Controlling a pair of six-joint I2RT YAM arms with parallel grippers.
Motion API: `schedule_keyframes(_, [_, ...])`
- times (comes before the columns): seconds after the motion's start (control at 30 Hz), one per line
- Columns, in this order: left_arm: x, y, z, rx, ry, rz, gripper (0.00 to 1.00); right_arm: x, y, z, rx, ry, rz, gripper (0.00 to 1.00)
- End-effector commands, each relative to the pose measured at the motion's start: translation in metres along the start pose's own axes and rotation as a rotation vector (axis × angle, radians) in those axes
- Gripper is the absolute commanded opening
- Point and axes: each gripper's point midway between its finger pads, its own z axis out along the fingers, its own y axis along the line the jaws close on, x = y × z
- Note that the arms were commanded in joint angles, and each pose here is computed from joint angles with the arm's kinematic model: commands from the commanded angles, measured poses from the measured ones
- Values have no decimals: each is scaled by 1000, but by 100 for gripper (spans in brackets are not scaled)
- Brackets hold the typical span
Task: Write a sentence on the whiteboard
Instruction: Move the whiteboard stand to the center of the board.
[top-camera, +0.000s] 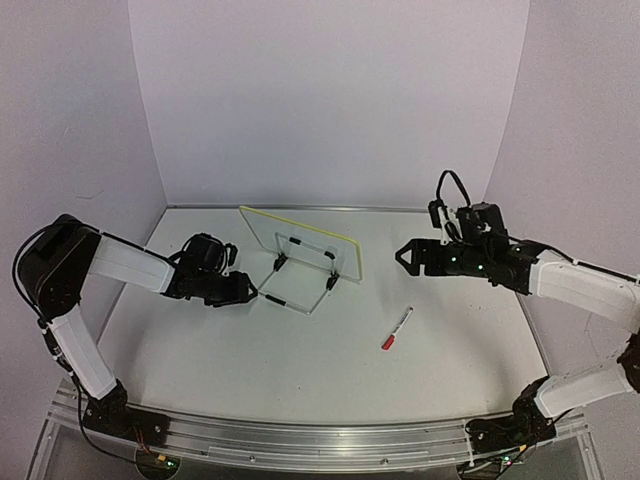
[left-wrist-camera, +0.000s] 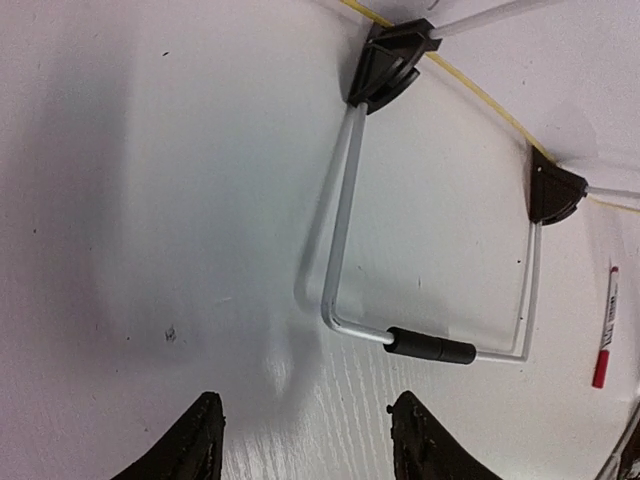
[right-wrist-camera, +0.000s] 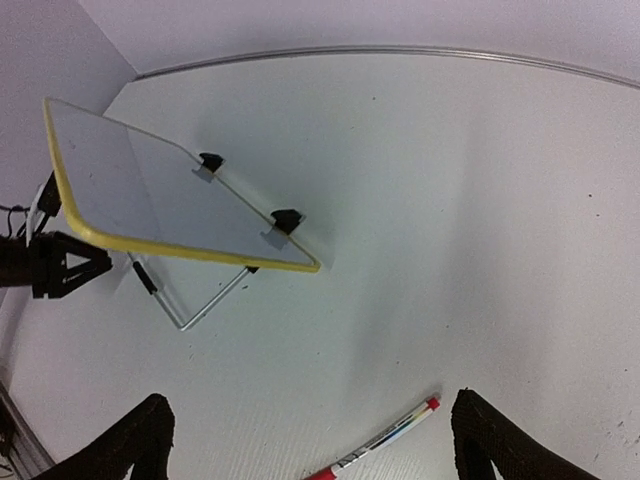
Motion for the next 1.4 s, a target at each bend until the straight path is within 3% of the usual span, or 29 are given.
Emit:
schedule_keyframes(0.0, [-4, -10, -6, 78, -69, -261, 58, -46, -8, 13, 37, -86, 71, 93])
schedule_keyframes(0.33, [-10, -31, 18, 194, -55, -358, 52, -63, 2, 85, 8, -9, 61, 93])
schedule_keyframes(0.6, [-10, -36, 37, 232, -30, -384, 44, -48, 15, 126, -81, 87, 28, 92])
schedule_keyframes(0.87, [-25, -36, 55, 233, -60, -390, 26, -16, 44, 134, -201, 201, -36, 92])
schedule_keyframes(1.1, [-43, -15, 61, 187, -94, -386, 21, 6, 58, 128, -244, 259, -52, 92])
schedule_keyframes(1.37, [-78, -3, 74, 248, -96, -327, 21, 23, 79, 125, -283, 294, -62, 92])
